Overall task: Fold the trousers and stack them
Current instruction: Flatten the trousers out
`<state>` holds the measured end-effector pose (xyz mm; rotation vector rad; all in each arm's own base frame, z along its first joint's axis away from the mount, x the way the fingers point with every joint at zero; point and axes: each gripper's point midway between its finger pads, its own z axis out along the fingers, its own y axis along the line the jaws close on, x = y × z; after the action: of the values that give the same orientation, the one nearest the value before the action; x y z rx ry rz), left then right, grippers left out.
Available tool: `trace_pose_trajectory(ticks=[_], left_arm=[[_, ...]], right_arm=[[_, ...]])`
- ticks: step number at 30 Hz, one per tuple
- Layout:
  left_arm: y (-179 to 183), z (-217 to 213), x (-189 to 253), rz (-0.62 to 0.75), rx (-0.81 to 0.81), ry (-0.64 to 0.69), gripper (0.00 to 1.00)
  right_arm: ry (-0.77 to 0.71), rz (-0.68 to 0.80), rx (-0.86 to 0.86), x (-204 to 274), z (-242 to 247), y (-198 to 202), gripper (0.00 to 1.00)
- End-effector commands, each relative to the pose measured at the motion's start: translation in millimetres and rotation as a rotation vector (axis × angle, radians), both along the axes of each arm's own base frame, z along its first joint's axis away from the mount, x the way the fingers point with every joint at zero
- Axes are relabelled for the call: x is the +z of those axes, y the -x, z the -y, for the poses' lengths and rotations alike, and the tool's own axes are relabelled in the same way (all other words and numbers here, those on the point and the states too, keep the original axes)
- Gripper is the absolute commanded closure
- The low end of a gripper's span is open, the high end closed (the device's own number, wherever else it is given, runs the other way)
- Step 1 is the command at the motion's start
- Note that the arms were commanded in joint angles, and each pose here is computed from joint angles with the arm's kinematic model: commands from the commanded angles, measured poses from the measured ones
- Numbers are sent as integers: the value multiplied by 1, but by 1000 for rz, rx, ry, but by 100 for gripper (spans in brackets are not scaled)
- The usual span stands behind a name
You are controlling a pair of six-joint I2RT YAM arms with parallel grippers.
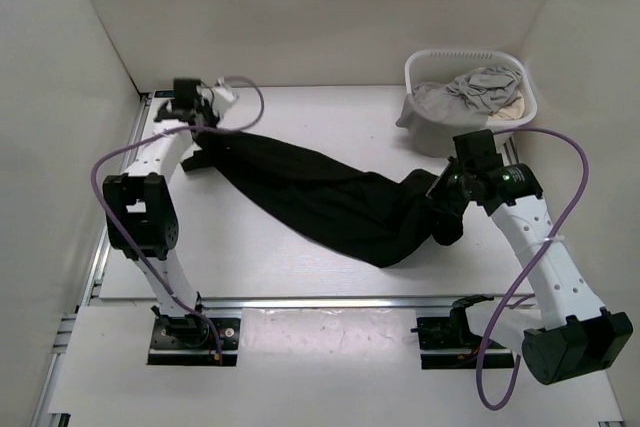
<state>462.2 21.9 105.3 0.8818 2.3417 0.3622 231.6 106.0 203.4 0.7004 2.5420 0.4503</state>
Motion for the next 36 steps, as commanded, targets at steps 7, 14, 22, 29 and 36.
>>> trace_pose_trajectory(ticks=[7, 14, 22, 29, 36], left_arm=[[-166, 15, 105, 287, 105, 191, 23], [-97, -20, 56, 84, 165, 213, 11], [24, -56, 16, -153, 101, 121, 8], [45, -82, -47, -216, 146, 44, 8], [30, -80, -82, -264, 199, 148, 21]], right_arm=[[-27, -19, 7, -11, -3, 10, 100], [-32, -21, 0, -16, -2, 13, 100], [-49, 3, 9, -20, -4, 8, 100], [-50, 9, 30, -24, -7, 5, 100], [-32, 18, 7, -29, 0, 12, 100]])
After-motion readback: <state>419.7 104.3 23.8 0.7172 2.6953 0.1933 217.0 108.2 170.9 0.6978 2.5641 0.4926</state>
